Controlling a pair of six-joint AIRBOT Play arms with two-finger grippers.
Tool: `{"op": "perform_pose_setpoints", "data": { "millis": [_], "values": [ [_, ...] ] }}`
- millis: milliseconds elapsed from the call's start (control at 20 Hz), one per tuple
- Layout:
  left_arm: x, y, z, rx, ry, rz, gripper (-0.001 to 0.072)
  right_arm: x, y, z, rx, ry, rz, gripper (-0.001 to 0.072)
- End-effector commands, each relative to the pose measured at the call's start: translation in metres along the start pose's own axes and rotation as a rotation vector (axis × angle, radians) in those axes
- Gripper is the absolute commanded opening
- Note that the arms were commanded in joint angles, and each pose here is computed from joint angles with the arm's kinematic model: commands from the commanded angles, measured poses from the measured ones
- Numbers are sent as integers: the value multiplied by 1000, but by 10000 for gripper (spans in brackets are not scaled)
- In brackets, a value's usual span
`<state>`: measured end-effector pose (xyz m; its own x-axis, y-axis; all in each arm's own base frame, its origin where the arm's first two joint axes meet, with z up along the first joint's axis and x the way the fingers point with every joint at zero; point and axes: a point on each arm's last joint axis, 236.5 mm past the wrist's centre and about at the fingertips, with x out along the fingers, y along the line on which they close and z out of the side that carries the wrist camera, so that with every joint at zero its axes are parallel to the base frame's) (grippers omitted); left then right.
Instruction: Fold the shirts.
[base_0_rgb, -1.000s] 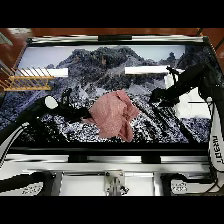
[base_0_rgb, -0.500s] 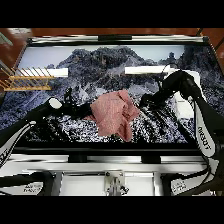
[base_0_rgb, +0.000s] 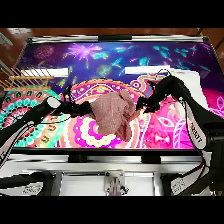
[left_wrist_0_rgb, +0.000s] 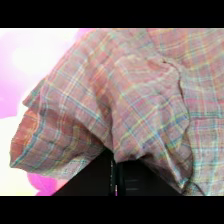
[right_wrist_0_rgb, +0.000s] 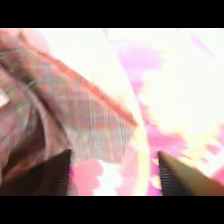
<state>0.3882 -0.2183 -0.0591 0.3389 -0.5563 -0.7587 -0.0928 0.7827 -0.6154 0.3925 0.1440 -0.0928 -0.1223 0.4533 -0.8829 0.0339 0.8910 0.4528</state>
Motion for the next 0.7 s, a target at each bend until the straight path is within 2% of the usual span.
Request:
{"op": "perform_pose_setpoints", "data": {
  "millis": [0, 100, 150, 350, 450, 550, 650],
  "values": [
    [-6, -8, 7, 38, -22, -14, 26, 18, 4, 4, 12, 1, -11, 354],
    [-9, -13, 12, 45, -33, -22, 26, 20, 10, 14, 18, -46, -12, 118],
    [-11, -17, 15, 55, -42, -28, 26, 16, 11, 17, 11, -59, -14, 51],
    [-50, -51, 46, 243, -109, -87, 25, -51, 8, 40, -119, -218, -151, 51],
    [-98, -79, 72, 428, -177, -104, 23, -125, 14, 57, -194, -393, -246, 51],
    [-162, -105, 97, 640, -275, -32, 23, -223, 43, 66, -292, -639, -302, 51],
    [-252, -151, 124, 801, -476, 26, 23, -332, 93, 53, -408, -939, -309, 51]
  ]
}}
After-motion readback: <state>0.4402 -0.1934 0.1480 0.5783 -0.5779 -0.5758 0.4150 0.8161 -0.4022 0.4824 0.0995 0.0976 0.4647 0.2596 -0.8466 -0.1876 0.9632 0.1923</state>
